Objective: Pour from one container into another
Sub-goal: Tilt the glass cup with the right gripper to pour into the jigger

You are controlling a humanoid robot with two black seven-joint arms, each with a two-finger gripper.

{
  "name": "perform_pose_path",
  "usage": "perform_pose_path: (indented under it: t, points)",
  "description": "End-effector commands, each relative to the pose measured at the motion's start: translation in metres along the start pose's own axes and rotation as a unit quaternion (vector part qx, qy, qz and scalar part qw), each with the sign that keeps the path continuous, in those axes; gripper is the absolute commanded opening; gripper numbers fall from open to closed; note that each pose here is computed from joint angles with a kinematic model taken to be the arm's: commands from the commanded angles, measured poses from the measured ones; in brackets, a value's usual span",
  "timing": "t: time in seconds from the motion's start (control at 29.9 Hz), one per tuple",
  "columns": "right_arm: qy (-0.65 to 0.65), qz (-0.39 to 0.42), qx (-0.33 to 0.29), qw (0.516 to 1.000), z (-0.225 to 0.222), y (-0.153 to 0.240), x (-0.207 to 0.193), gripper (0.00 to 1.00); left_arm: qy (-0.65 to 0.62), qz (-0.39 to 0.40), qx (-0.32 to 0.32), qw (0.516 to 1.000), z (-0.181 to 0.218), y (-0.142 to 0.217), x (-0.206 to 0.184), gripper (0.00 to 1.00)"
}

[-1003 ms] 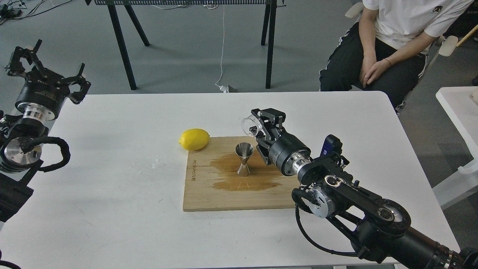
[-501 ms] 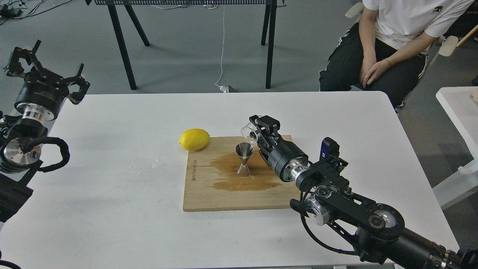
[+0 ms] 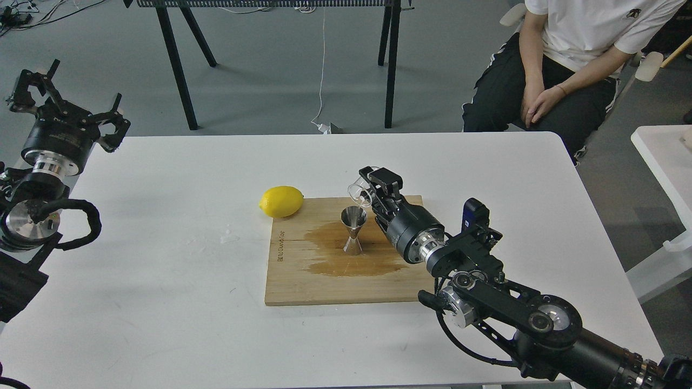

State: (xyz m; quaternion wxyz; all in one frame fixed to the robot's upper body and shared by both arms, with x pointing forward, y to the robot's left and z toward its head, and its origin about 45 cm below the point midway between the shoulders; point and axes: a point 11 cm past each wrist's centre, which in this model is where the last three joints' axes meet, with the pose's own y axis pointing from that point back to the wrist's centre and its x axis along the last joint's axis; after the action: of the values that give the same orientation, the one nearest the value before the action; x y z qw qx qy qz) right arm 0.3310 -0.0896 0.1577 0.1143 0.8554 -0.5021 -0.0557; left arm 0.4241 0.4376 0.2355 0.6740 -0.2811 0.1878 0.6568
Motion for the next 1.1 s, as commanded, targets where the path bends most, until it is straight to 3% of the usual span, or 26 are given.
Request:
perform_pose_path:
  t: [0.0, 1.07]
  points:
    - [0.014, -0.002, 0.003, 1.0, 0.0005, -0.0007, -0.0013, 0.18, 0.0, 0.003, -0.001, 1.0, 0.0001, 0.0006, 0.0024, 1.0]
    - [0.128, -0.016, 0.029, 0.991, -0.0007, -0.0042, -0.0085, 0.18, 0.002, 0.006, -0.005, 1.0, 0.0022, 0.001, 0.004, 1.0]
